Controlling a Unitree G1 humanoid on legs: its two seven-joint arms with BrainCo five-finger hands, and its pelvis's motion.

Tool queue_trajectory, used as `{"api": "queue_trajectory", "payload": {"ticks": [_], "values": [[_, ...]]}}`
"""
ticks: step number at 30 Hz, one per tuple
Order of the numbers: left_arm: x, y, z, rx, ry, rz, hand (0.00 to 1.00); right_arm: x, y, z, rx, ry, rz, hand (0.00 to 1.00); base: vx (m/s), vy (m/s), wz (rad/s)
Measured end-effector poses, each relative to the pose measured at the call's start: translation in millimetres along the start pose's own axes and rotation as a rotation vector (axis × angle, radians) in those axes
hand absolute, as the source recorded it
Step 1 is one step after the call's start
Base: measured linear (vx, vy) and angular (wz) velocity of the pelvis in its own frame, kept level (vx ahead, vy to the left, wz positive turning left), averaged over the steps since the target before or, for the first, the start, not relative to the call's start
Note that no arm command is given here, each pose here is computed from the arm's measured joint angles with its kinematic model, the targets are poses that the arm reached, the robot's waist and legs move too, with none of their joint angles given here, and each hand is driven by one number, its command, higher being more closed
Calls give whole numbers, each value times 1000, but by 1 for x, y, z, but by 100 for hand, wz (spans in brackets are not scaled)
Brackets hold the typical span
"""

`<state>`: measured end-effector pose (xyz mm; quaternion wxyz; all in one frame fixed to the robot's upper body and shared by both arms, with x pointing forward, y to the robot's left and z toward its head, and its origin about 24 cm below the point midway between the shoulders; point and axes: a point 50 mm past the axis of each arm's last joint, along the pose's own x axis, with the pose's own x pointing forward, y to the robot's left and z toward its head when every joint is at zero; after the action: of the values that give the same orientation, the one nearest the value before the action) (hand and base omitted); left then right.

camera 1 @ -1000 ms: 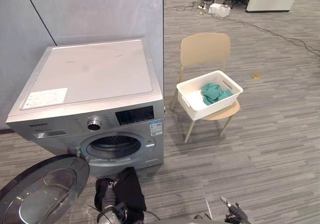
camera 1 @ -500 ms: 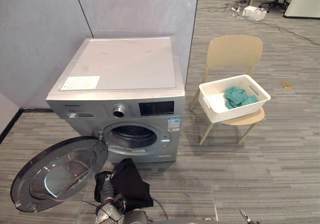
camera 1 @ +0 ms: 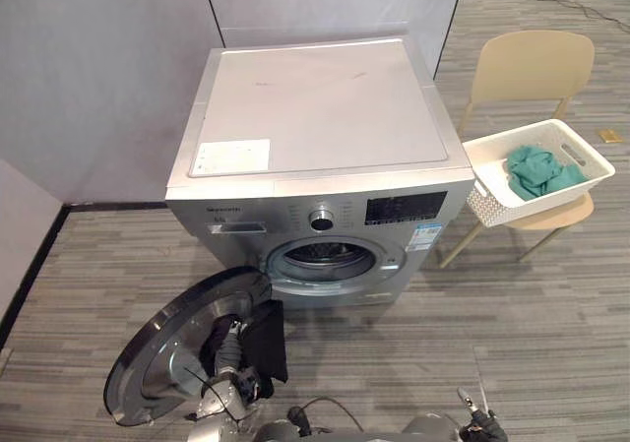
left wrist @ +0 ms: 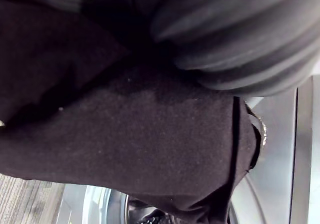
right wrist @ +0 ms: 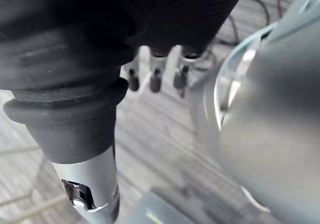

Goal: Pick up the laundry basket with both hands and put the clothes into the washing machine.

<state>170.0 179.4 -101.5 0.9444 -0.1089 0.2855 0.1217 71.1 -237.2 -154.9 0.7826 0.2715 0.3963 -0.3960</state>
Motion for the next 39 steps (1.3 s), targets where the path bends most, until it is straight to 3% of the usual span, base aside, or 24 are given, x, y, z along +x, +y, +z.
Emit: {"api": "queue_trajectory", "payload": {"ticks": [3,6,9,15,21,28,32,39], "values": [[3,-14,6,1,-22,-47,100,-1,8,2,-29,-14,44,0,65,-71,31],[3,-54,16,-12,-61,-186,100,-7,26,23,-72,-134,151,0,58,-119,58],[5,-72,24,-9,-88,-249,100,-11,35,25,-102,-156,220,0,-20,-167,42],[15,-119,71,16,-225,-371,100,-9,69,49,-112,-249,296,0,-180,-102,22],[28,-151,122,-66,-314,-356,100,-25,122,66,-134,-343,443,0,-225,3,-36],[30,-183,218,-240,-485,-348,100,-35,146,96,-35,-453,476,0,-153,-14,-30],[20,-179,288,-360,-627,-346,100,-41,149,102,33,-480,491,0,-53,-19,-28],[-32,-117,425,-647,-978,-319,100,-41,144,100,148,-482,453,0,7,-7,-32]]}}
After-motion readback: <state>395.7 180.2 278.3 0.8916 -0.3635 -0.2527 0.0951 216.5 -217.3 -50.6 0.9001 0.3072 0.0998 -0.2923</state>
